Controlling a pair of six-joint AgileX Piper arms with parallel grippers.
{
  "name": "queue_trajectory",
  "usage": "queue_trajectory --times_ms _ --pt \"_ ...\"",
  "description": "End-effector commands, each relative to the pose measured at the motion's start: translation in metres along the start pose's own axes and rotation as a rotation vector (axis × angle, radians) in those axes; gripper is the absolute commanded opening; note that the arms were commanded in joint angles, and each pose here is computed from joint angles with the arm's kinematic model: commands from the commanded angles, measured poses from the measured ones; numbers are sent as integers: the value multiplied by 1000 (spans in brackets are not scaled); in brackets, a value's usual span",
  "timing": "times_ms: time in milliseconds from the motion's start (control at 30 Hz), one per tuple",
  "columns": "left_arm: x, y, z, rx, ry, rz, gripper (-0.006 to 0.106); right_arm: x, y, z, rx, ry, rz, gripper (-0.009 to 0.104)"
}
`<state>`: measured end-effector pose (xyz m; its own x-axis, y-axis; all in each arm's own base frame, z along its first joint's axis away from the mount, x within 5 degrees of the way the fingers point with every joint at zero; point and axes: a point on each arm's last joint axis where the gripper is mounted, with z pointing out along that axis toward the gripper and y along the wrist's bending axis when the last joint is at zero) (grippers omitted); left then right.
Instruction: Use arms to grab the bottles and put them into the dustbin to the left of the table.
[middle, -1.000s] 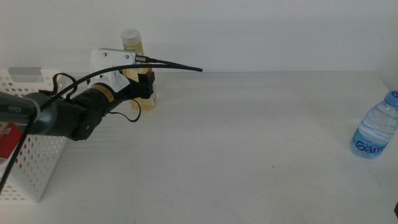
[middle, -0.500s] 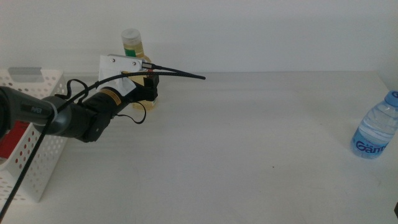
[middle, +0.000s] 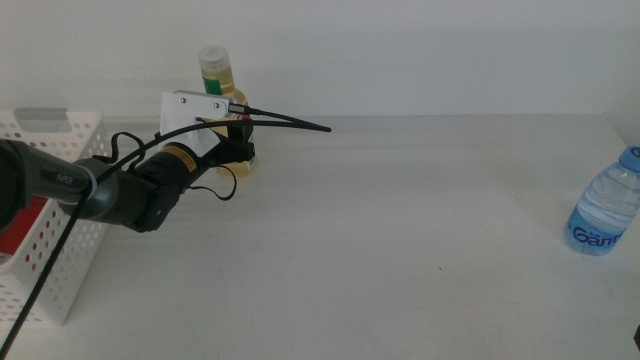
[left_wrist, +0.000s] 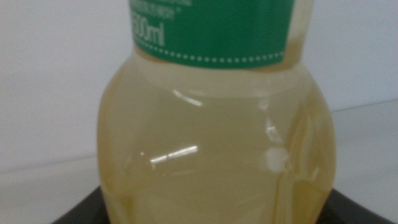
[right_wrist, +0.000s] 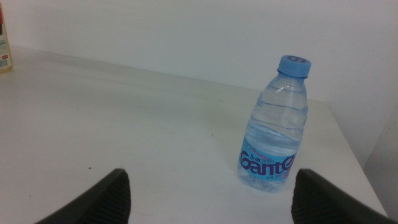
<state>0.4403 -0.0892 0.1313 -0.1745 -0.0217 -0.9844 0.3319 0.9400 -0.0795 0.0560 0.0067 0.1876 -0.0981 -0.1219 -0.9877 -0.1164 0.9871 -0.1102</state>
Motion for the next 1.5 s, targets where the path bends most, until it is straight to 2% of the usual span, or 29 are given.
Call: queue_trajectory --times_ms 0,100,500,833,1133,1300,1467 --pt "-38 -8 -3 53 -142 -15 5 -10 -2 -3 28 -103 -23 68" --pt "-44 -14 -8 98 -133 17 -5 -10 -2 -3 28 -103 -23 68" --pt "-95 -29 -87 87 -191 24 -5 -10 -2 -3 28 -103 -23 68" --pt "-132 -45 -162 79 -149 39 -5 -10 -2 -3 28 -103 -23 68" --pt "-164 -49 -229 -37 -30 -21 -5 -10 -2 -3 28 -103 -23 68" --pt "-177 -50 -255 -86 -50 -33 -5 -10 -2 -3 28 -103 -23 68" --pt "-184 -52 -268 -89 -75 -19 -5 -10 -2 -3 28 -103 -23 68"
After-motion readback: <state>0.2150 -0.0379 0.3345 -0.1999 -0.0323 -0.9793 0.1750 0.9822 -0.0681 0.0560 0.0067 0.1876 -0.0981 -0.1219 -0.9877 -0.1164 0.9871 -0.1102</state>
